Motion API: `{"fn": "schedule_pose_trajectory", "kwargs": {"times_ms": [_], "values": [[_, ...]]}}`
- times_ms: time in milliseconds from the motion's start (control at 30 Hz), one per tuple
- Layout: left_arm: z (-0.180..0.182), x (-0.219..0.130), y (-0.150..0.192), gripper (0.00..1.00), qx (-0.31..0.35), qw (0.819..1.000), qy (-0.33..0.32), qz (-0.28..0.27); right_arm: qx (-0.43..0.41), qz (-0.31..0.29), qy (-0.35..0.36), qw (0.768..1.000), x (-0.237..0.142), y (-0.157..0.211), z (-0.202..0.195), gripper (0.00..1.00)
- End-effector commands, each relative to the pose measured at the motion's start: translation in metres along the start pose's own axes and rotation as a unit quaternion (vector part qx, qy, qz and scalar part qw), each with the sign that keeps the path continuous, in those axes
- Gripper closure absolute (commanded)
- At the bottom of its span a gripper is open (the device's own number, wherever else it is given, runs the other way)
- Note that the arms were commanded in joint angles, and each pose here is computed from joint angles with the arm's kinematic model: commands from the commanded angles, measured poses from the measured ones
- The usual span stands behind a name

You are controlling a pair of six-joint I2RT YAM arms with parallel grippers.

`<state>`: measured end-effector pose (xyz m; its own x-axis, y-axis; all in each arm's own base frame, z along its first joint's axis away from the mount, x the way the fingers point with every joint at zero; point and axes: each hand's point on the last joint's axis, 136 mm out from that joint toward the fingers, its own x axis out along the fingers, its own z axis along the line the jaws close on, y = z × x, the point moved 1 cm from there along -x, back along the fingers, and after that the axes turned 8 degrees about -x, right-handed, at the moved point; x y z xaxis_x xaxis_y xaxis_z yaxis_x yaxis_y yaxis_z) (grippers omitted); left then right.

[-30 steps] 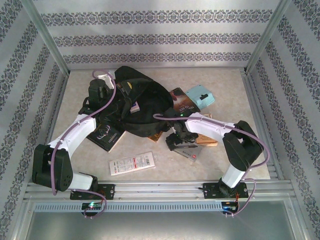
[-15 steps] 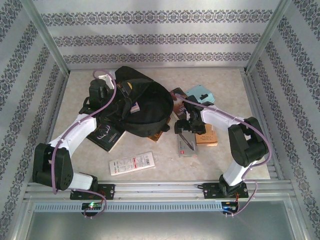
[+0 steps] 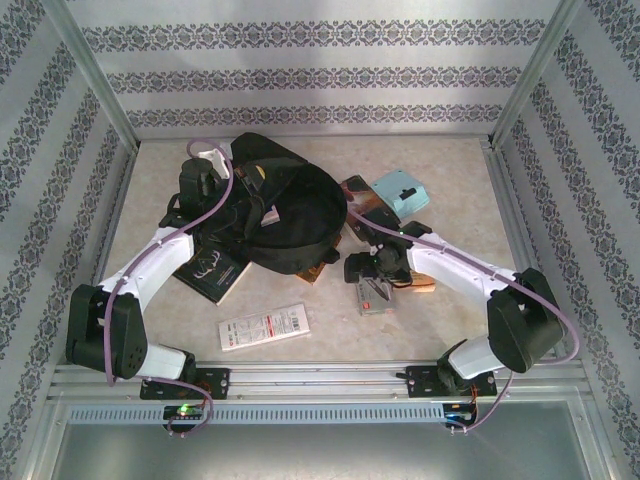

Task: Pack the student bag
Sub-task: Pick up the loose stationery at the center of the table.

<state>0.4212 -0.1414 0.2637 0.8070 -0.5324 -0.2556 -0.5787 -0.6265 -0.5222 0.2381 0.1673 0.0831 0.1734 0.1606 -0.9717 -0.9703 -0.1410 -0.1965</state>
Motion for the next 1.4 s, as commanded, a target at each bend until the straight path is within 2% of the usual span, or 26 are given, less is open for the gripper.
{"fn": "schedule_pose_trajectory", "kwargs": {"times_ms": [0, 567, 967, 1167, 1367], "values": [[-0.011, 0.000, -0.010, 1.00, 0.006, 1.000, 0.023, -0.014, 0.009, 0.031, 0.042, 0.999, 0.008, 0.017, -0.017, 0.02], [-0.008, 0.002, -0.008, 1.00, 0.003, 1.000, 0.022, -0.007, -0.019, 0.074, 0.087, 0.993, 0.028, 0.036, -0.019, 0.02], [-0.006, 0.004, -0.006, 1.00, 0.002, 1.000, 0.020, -0.004, -0.029, 0.095, 0.073, 0.992, 0.051, 0.039, -0.010, 0.02], [-0.008, 0.004, -0.007, 1.00, 0.003, 1.000, 0.022, -0.003, -0.027, 0.071, 0.072, 0.995, 0.034, 0.031, -0.009, 0.18], [-0.022, -0.002, -0.013, 1.00, 0.024, 0.999, 0.032, -0.006, -0.023, -0.004, 0.031, 0.999, -0.021, 0.009, 0.005, 0.21]]}}
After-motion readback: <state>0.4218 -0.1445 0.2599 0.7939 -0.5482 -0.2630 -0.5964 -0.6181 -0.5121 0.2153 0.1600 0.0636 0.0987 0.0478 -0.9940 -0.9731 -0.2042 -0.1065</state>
